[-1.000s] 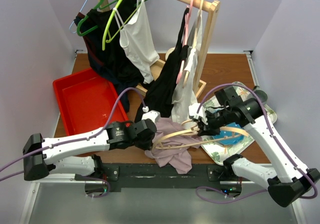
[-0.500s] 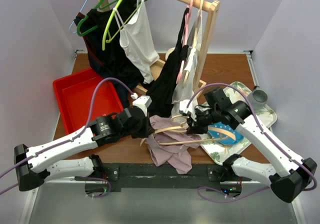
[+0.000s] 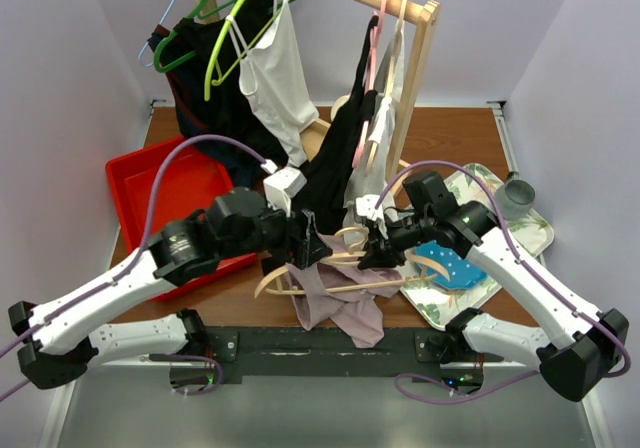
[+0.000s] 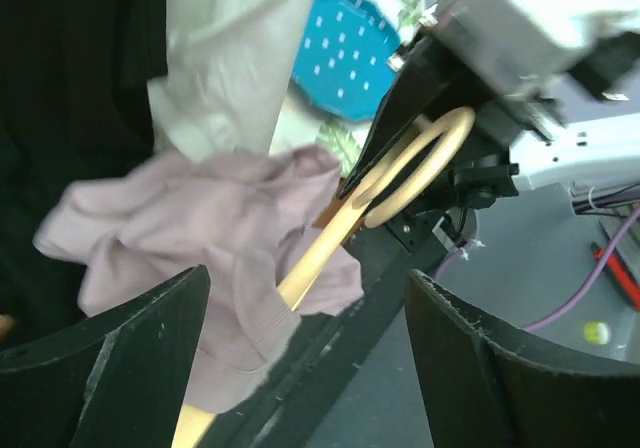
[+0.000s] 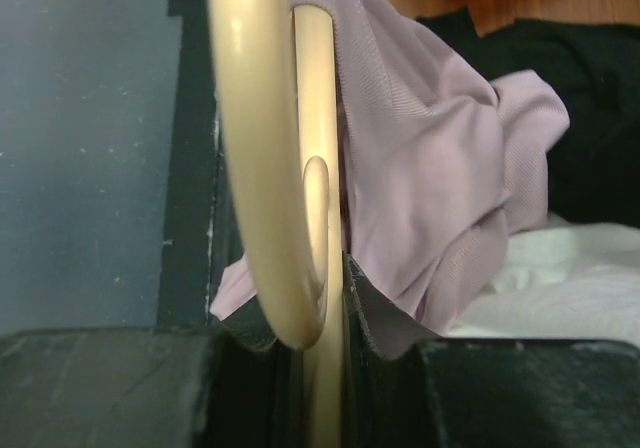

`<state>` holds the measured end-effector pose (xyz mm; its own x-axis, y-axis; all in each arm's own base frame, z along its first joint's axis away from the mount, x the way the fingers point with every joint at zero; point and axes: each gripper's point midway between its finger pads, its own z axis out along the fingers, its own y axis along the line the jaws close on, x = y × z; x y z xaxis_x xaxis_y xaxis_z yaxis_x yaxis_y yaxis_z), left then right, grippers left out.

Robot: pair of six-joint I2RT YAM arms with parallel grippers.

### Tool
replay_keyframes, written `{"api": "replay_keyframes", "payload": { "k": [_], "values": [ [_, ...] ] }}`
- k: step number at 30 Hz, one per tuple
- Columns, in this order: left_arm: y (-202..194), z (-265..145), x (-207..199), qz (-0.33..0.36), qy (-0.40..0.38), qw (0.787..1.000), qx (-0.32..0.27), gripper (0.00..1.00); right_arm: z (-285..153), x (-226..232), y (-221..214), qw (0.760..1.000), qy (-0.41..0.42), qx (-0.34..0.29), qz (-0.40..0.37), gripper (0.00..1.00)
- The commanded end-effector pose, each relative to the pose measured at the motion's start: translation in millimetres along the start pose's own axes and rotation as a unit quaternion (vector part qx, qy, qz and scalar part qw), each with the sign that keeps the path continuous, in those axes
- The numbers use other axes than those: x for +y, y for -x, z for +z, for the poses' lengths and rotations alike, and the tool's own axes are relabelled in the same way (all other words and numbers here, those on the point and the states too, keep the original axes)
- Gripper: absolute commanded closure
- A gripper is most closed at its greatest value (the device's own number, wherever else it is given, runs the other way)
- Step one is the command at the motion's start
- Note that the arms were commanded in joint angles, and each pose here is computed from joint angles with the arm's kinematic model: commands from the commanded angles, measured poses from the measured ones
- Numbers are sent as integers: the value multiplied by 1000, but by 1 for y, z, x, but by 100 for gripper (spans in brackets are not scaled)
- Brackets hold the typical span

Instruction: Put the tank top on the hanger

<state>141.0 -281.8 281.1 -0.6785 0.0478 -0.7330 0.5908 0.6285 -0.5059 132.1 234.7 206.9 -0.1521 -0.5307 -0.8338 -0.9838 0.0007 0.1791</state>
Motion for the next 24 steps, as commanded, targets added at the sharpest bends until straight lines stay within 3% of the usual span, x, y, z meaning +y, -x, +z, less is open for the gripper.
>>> {"api": "replay_keyframes", "payload": {
  "k": [1,4,5,8,16,19,24],
  "values": [
    [32,-49,-10,167,-28,984,-48,14,-6,19,22,996,40,-49,-55,100],
    [24,-68,-21,267,-88,958,-65,12,-9,22,19,996,43,-46,-69,100],
    [22,-78,-30,307,-125,940,-80,11,-10,24,18,995,48,-44,-74,100],
    [3,-75,-33,360,-170,914,-79,11,-14,28,16,993,56,-39,-92,100],
    [-41,-15,-30,359,-225,905,26,13,-17,25,20,993,57,-36,-100,100],
    [-49,9,-27,351,-227,906,62,18,-17,24,22,993,56,-38,-100,100],
    [-63,24,-18,341,-219,908,104,35,-19,22,21,993,51,-39,-97,100]
  ]
}}
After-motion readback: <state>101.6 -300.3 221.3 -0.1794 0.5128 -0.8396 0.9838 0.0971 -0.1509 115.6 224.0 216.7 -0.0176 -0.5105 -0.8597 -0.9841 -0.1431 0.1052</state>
